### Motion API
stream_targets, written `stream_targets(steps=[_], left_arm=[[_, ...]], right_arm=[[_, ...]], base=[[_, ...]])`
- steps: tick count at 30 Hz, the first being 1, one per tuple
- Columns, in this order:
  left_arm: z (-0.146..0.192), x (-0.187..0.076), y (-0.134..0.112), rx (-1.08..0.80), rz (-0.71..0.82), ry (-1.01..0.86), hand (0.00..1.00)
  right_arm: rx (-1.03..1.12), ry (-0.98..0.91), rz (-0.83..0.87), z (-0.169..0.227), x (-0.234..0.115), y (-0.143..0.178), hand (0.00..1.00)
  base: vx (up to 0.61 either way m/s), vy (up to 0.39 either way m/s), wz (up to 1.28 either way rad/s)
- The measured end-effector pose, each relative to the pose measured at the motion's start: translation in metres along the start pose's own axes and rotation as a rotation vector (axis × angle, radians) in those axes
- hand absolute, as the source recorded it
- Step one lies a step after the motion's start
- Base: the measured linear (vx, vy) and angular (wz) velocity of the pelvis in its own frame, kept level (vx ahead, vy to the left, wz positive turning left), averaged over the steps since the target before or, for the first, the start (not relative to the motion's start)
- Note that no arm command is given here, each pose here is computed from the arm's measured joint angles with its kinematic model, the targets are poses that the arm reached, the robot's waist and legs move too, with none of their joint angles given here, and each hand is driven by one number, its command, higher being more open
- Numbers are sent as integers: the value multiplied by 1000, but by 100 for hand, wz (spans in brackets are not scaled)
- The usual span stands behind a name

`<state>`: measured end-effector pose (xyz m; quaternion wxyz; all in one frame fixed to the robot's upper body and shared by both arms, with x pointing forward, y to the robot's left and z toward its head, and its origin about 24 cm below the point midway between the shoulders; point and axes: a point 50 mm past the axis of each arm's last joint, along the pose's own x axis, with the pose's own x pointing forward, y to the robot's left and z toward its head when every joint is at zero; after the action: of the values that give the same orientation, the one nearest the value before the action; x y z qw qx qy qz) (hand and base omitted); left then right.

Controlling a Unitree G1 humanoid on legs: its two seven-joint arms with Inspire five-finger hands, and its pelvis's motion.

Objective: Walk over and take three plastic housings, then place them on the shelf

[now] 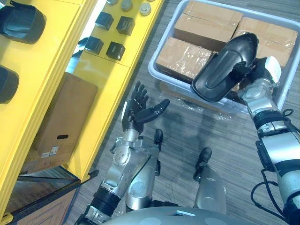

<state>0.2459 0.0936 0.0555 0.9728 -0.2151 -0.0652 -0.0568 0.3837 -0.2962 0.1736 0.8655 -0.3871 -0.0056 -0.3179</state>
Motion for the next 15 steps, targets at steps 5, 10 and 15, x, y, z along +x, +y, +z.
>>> stream_targets(steps=[5, 10, 15], left_arm=[[3, 0, -9, 32, -42, -22, 100], [21, 7, -17, 24, -79, -104, 100], [34, 17, -20, 84, -118, -166, 100]], right_arm=[[64, -264, -134, 47, -4, -11, 0], [100, -403, -202, 74, -11, -19, 0], [108, -431, -213, 80, -13, -20, 100]], base=[[22, -59, -3], [-2, -54, -6], [1, -42, -12]])
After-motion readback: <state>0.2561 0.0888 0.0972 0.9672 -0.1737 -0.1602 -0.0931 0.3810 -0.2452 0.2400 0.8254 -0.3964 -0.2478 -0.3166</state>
